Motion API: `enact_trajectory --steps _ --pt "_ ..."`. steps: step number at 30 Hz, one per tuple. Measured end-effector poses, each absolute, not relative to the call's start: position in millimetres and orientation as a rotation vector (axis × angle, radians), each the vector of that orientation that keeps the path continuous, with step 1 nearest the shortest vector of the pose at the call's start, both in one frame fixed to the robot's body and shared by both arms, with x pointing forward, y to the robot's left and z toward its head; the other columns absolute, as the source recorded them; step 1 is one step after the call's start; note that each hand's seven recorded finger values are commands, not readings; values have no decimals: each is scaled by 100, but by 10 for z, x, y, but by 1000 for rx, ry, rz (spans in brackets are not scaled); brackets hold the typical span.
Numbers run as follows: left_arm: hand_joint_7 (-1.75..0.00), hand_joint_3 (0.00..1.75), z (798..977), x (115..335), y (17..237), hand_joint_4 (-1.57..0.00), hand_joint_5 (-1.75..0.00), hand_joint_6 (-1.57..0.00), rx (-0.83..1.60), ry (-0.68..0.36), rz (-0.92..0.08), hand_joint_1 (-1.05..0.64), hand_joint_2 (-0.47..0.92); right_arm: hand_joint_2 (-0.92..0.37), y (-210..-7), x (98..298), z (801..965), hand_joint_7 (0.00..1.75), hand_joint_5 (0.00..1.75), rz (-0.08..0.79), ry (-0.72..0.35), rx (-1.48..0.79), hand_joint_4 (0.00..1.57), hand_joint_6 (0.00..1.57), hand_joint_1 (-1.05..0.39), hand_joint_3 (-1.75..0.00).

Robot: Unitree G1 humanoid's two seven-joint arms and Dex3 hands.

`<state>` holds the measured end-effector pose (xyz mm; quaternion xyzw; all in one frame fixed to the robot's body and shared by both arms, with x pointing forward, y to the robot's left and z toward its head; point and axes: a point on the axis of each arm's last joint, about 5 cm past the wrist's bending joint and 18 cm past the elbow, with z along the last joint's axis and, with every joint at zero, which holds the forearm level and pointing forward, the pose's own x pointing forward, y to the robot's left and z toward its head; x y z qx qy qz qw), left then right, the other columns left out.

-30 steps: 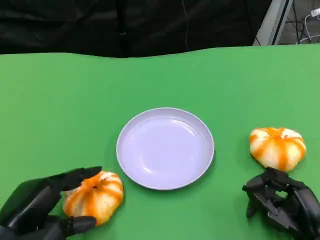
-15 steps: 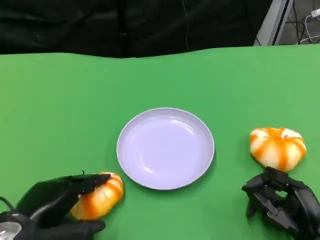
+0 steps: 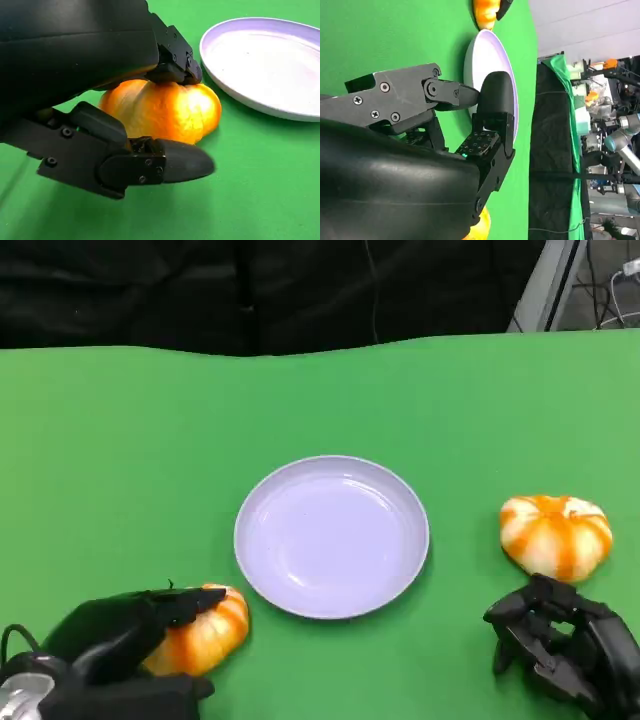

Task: Grasp the bread from the table and place it into the plate.

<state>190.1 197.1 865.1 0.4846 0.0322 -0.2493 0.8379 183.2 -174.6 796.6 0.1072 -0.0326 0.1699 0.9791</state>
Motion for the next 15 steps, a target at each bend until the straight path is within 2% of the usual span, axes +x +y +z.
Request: enact_trajectory --steps 3,4,7,15 --pt "0 19 8657 1902 1975 -42 -1 -39 1025 70 -535 -53 92 -92 -1746 1832 7966 105 175 344 -66 216 67 81 -25 -39" --pt "0 11 8658 1902 1976 -42 -1 -39 1025 70 -536 -34 90 -92 -1746 1832 7966 106 175 344 -66 216 67 81 -25 -39" --pt "0 4 8685 1901 1990 -41 0 -39 1018 75 -548 -19 89 -92 -1746 1832 7966 106 175 344 -66 216 67 81 -25 -39" --pt "0 1 8719 1897 2013 -41 0 -39 1012 84 -565 -14 89 -92 -1746 1832 7966 106 175 343 -66 216 68 82 -26 -38"
